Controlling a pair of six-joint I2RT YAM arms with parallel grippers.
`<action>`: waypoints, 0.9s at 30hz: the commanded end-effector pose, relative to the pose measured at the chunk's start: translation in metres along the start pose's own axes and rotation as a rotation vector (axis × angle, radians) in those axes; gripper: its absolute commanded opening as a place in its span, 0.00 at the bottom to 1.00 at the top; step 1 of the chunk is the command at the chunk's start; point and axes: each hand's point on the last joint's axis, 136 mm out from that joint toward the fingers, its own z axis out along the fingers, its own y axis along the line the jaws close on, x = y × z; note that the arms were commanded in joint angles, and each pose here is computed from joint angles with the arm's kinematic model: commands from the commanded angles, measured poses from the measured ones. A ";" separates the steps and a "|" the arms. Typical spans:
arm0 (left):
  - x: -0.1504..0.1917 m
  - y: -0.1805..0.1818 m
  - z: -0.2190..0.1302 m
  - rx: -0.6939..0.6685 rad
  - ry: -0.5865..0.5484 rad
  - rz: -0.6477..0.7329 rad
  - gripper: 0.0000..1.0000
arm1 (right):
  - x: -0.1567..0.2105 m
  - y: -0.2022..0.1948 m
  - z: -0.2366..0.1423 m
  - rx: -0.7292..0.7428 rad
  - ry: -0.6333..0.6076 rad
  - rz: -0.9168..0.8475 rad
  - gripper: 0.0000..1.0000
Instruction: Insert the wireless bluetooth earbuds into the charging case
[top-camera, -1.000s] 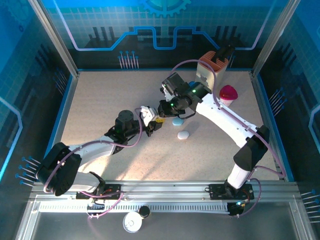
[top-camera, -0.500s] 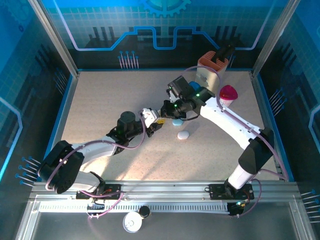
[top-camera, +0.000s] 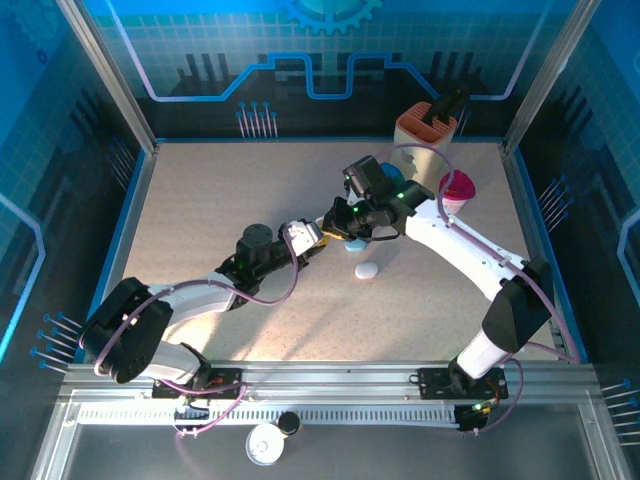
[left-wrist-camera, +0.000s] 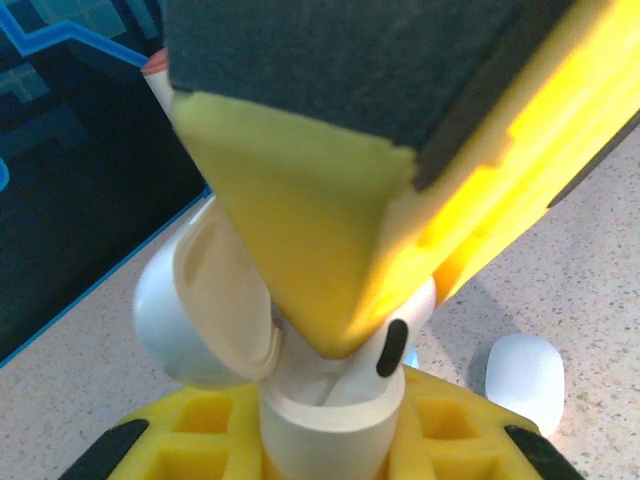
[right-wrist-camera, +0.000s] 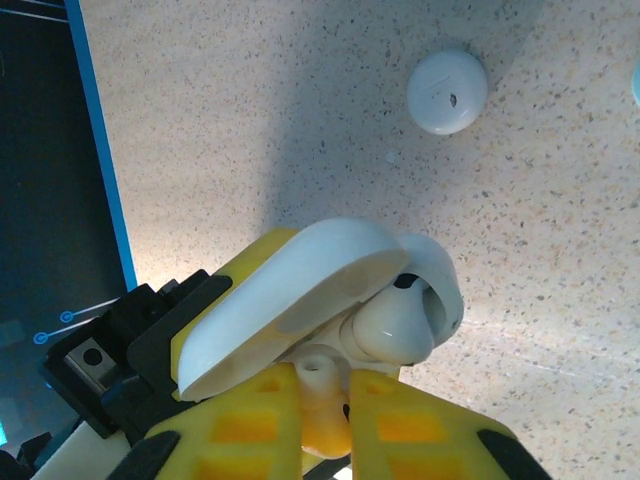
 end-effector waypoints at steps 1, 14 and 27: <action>-0.031 0.003 0.002 -0.016 -0.112 0.063 0.17 | 0.008 -0.002 0.012 -0.015 0.077 0.047 0.15; -0.024 -0.006 -0.003 0.018 -0.104 0.017 0.17 | -0.001 -0.006 -0.002 -0.009 0.044 0.021 0.28; -0.023 -0.007 -0.004 0.020 -0.120 -0.031 0.17 | -0.006 -0.011 -0.030 -0.001 -0.030 -0.046 0.47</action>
